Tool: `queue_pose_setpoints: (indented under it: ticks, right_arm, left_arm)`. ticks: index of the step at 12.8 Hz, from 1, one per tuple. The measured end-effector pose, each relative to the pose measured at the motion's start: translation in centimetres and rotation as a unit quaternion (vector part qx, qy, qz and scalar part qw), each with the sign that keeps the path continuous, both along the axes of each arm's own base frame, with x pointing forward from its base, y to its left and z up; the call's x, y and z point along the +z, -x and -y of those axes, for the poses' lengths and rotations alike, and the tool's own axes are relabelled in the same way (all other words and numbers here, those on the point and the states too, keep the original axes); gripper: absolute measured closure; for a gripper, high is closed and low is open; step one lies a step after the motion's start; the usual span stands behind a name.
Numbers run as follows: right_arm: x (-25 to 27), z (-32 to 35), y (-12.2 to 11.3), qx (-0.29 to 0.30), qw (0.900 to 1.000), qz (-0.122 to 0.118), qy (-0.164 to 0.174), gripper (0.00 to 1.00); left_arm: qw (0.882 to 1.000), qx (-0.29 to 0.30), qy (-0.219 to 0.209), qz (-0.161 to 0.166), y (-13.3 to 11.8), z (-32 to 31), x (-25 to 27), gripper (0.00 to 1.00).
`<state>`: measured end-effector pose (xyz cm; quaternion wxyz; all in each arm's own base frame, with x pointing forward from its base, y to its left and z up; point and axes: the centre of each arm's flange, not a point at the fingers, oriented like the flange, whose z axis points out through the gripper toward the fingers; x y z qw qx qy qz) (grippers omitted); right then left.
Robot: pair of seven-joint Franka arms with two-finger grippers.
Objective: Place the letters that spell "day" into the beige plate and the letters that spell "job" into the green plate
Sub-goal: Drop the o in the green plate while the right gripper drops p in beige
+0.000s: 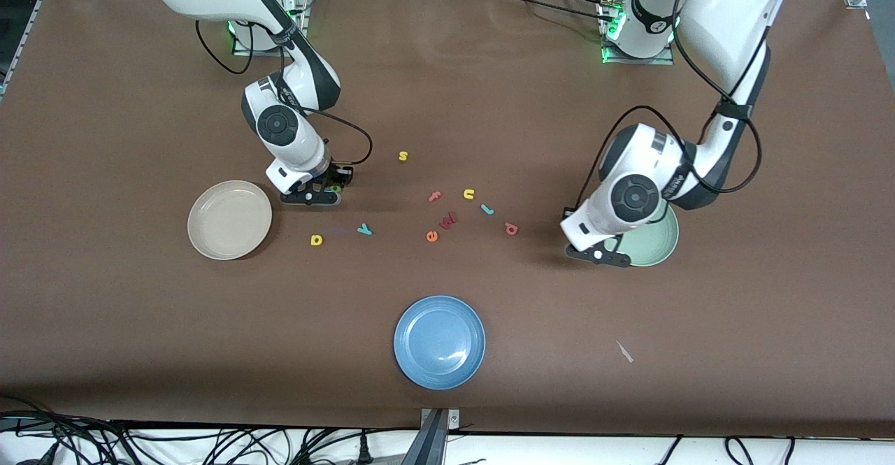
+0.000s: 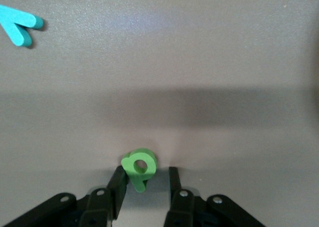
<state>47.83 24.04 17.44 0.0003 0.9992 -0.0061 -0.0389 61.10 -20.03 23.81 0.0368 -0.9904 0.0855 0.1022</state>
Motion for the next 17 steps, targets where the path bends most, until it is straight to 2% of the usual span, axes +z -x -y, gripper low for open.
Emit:
queue_pose_setpoints:
  ticks: [2,8,11,12,14,17]
  right_arm:
    - [0.1,-0.1,-0.1,0.000,1.000,0.002,-0.001,0.74]
    - [0.2,-0.1,-0.3,0.000,1.000,0.003,-0.002,0.75]
    - [1.0,-0.4,-1.3,-0.002,1.000,0.004,0.000,0.75]
    - [1.6,-0.4,-2.0,-0.004,1.000,0.001,0.003,0.75]
    - [3.7,0.7,-4.0,-0.010,1.000,0.012,0.008,0.75]
    - [7.5,6.8,-6.7,0.015,0.999,0.021,0.028,0.75]
  left_arm:
    - [1.000,0.016,-0.003,-0.004,-0.4,-2.2,-0.5,0.75]
    - [0.998,0.056,-0.011,-0.032,-1.0,-7.9,-4.2,0.75]
    - [0.998,0.055,-0.013,-0.039,-0.8,-8.2,-5.3,0.74]
    - [0.998,0.054,-0.013,-0.039,-0.8,-8.0,-5.4,0.70]
    - [0.998,0.053,-0.012,-0.038,-0.9,-7.9,-5.2,0.48]
    - [0.998,0.051,-0.008,-0.027,-1.4,-7.2,-3.9,0.14]
